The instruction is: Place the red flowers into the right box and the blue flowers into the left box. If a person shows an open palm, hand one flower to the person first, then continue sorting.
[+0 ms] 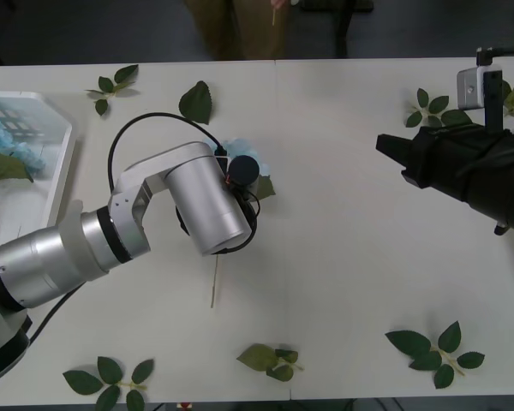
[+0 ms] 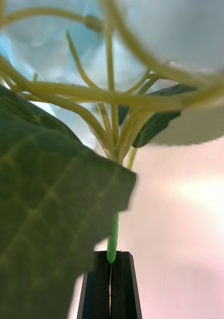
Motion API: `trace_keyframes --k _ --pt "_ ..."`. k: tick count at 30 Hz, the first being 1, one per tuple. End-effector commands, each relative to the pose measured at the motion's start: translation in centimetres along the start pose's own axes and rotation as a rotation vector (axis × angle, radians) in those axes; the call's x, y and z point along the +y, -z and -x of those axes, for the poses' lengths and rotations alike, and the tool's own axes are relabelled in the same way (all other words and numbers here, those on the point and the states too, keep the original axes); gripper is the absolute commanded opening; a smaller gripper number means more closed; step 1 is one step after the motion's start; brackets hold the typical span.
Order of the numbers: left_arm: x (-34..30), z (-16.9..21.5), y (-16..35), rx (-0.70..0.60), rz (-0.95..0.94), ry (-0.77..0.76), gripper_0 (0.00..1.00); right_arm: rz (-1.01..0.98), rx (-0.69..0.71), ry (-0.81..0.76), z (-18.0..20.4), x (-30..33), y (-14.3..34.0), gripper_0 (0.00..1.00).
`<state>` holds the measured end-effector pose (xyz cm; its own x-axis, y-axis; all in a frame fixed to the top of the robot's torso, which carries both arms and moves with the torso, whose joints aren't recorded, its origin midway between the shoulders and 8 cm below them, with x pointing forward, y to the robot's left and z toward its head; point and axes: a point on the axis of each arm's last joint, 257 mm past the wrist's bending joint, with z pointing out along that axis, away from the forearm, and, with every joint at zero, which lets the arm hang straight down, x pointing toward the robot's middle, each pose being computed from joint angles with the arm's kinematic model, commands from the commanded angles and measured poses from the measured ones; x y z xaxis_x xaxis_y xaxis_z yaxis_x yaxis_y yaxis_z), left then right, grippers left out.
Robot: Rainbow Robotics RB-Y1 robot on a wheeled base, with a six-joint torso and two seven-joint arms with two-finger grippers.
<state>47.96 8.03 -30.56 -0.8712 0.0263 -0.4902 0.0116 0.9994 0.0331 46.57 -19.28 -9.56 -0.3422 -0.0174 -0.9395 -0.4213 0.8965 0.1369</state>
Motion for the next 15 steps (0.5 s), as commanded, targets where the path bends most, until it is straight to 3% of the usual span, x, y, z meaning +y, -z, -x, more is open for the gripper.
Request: trace_keyframes --k 1,8,15 --pt "4.7 2.6 4.8 0.004 -0.004 0.112 0.0 -0.017 0.09 0.05 -3.5 -2.6 -0.3 0.77" --pt "14.7 4.2 11.9 0.062 0.079 0.217 0.0 -0.016 0.17 0.022 -8.3 -5.6 -2.0 0.77" --pt "25.6 5.3 17.6 0.105 0.164 0.352 0.0 0.049 0.157 0.019 -9.0 -5.4 -4.2 0.77"
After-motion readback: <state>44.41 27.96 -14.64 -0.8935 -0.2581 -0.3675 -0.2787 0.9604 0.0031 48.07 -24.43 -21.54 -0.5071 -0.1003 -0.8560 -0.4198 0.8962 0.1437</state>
